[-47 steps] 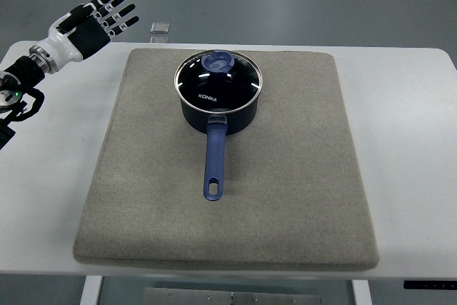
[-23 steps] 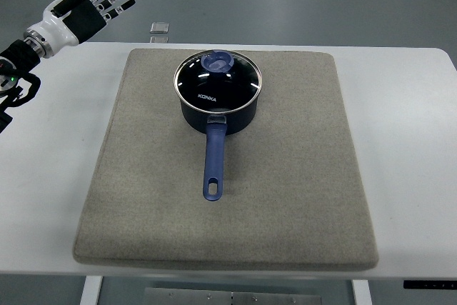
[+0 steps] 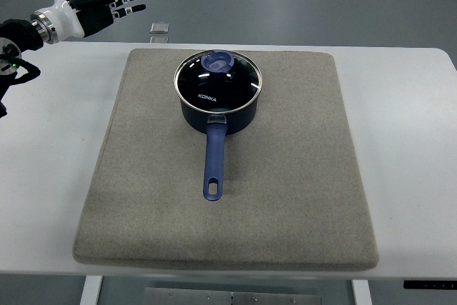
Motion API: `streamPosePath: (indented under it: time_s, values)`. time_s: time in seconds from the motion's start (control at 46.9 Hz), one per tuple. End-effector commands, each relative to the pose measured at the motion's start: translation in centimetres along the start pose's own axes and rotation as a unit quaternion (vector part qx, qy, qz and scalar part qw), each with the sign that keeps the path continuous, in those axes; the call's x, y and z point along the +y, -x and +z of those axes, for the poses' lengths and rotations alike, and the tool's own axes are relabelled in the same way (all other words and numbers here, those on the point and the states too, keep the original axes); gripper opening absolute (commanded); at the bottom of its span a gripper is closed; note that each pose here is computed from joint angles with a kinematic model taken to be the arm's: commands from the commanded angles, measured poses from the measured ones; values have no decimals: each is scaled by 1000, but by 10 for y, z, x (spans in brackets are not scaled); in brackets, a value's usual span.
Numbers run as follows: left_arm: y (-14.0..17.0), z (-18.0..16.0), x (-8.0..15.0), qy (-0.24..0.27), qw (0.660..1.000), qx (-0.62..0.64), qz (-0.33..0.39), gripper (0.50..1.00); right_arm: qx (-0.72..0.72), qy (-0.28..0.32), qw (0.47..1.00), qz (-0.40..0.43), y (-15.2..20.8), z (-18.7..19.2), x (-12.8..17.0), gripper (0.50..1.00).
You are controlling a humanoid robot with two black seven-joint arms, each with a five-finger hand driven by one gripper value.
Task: Open pot lid and place left with left hand
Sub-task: 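Move the left hand forward toward the saucepan lid, then lower the left hand onto the blue knob of the glass lid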
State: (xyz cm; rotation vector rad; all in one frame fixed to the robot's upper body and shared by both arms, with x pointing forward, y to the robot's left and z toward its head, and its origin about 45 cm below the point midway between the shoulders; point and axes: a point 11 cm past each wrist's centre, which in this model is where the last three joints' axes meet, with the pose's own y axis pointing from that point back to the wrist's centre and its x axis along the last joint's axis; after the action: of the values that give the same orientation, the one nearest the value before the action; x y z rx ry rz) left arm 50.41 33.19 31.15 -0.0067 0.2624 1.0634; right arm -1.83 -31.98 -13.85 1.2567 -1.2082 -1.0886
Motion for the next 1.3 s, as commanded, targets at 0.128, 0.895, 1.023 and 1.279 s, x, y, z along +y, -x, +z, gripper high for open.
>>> streamPosePath:
  time_s: [0.128, 0.895, 1.023, 1.279]
  values:
    - [10, 3, -4, -30, 993, -109, -18, 990, 0, 0, 1000, -1, 0, 0, 0, 917]
    - [64, 27, -17, -80, 887, -439, -122, 988, 1, 0, 1000, 0, 0, 0, 0, 917]
    - [75, 47, -23, -89, 853, -498, -127, 981, 0, 0, 1000, 0, 0, 0, 0, 917]
    - [94, 58, -36, -127, 794, -577, -145, 977, 0, 0, 1000, -1, 0, 0, 0, 917]
